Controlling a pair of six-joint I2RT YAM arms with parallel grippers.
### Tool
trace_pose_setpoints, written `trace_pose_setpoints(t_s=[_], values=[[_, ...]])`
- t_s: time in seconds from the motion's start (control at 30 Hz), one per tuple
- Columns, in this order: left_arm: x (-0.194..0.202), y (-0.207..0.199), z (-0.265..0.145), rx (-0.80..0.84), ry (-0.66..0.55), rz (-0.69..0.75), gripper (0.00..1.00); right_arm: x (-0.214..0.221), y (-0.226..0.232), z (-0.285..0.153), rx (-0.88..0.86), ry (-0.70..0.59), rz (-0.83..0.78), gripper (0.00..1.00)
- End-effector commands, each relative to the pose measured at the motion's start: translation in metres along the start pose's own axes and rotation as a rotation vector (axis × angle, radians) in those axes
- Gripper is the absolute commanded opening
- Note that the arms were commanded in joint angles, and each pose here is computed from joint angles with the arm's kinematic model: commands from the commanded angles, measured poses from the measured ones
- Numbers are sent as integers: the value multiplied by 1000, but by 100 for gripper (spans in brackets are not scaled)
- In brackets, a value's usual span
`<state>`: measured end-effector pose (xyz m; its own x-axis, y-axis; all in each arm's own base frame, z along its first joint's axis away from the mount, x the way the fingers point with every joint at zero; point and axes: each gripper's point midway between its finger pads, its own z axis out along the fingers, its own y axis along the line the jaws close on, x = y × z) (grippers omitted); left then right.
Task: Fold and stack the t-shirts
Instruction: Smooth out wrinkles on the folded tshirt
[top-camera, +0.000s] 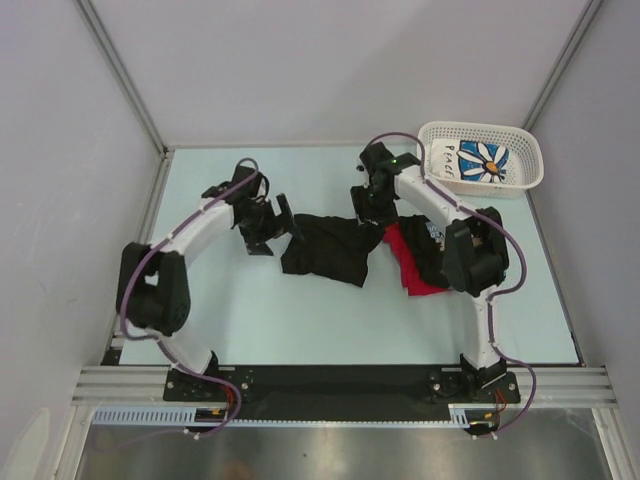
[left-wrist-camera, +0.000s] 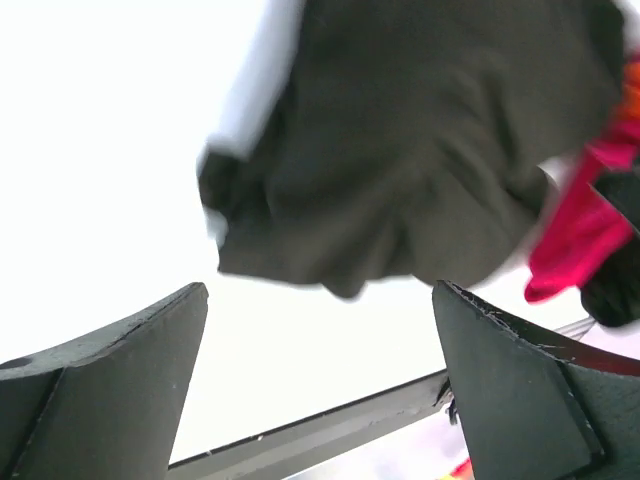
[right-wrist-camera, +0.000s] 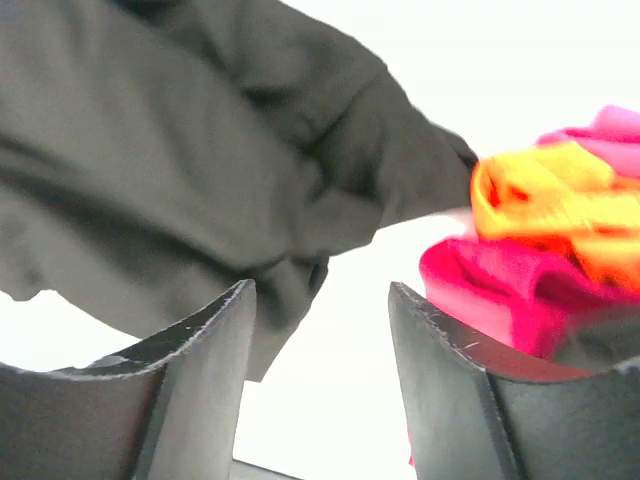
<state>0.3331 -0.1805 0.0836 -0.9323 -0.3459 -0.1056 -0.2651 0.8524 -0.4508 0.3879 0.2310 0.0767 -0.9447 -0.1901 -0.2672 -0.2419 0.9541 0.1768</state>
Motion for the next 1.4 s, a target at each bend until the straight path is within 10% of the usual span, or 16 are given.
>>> trace_pose_setpoints(t_s=[0.0, 0.27, 0.83, 1.17, 1.27, 1.37], values=[[-3, -6, -43, 55, -139, 94, 100, -11, 13, -70, -46, -124, -14, 62], [38, 32, 7, 24, 37, 80, 100, 73, 23, -41, -182, 92, 64, 63], [-22, 14, 15, 93, -52, 97, 100, 44, 46, -33, -309, 30, 241, 65], [-18, 11, 32, 126, 34, 96, 99, 78, 56, -23, -369, 205, 243, 65], [-9, 11, 34, 151, 67, 97, 91, 92, 59, -15, -388, 296, 233, 64], [1, 10, 31, 182, 98, 106, 58, 99, 60, -7, -366, 349, 217, 64]])
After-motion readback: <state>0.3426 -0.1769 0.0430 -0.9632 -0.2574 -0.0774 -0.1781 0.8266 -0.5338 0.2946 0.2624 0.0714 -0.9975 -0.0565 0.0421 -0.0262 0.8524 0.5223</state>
